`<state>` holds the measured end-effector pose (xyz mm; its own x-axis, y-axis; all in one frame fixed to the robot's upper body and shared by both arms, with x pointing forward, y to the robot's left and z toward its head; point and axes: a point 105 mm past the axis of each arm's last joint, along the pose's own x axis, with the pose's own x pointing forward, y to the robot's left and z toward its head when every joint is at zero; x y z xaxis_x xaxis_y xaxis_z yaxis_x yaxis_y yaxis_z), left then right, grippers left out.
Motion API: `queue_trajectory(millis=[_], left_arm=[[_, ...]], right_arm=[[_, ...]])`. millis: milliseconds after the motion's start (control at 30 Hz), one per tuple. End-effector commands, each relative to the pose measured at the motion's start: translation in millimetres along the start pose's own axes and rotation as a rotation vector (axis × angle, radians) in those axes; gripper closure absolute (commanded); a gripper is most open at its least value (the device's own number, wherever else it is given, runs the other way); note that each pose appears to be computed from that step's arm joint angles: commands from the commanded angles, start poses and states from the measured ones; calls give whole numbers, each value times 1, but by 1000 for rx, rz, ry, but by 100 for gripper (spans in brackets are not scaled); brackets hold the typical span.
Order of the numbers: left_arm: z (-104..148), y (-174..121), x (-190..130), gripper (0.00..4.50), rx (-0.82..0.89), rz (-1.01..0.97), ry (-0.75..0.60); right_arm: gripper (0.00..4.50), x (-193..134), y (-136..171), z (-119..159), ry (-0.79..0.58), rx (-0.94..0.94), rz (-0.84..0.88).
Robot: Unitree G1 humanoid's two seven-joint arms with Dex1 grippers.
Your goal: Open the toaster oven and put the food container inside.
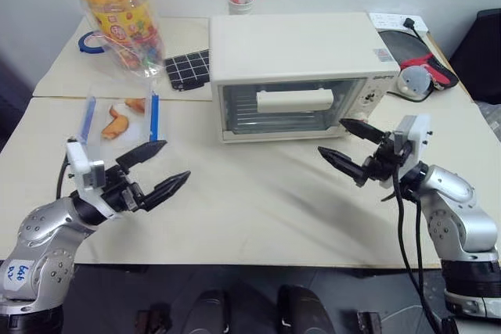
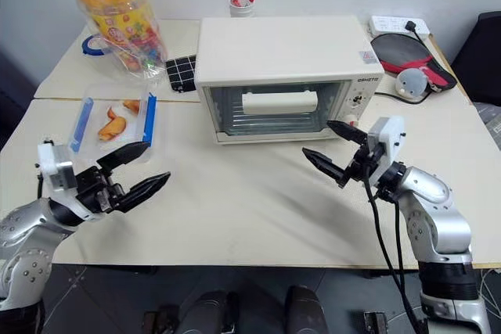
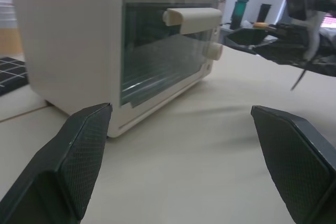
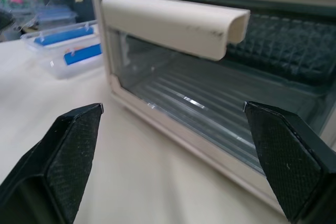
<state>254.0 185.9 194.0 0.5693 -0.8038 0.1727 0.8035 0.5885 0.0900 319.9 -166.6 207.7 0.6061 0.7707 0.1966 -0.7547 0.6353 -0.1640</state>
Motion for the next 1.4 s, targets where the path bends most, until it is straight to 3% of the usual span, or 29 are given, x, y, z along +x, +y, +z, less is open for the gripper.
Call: queue_trajectory(millis=[33, 400, 567, 667, 900, 1067, 1300, 1400], left_arm=[[10, -10, 5, 0, 21, -49, -23], [0, -12, 6, 0, -18, -31, -28], [10, -2, 7, 0, -31, -38, -29], [17, 9, 13, 60, -39, -56, -22], [21, 43, 64, 273, -4, -33, -48], [6, 32, 100, 432, -3, -123, -14], [-14, 8, 108, 446, 12, -251, 15], [-31, -3, 107, 446, 6, -305, 70]], right_arm=[[3, 7, -7, 9, -50, -16, -32], [3, 21, 19, 20, -129, -109, 125], [3, -8, 42, -13, 40, -196, 257], [0, -23, 44, -29, 93, -218, 261], [0, -31, 42, -39, 113, -261, 248], [0, -34, 43, -41, 119, -274, 243], [0, -49, 40, -42, 149, -276, 170], [0, -85, 33, -50, 191, -216, 20]])
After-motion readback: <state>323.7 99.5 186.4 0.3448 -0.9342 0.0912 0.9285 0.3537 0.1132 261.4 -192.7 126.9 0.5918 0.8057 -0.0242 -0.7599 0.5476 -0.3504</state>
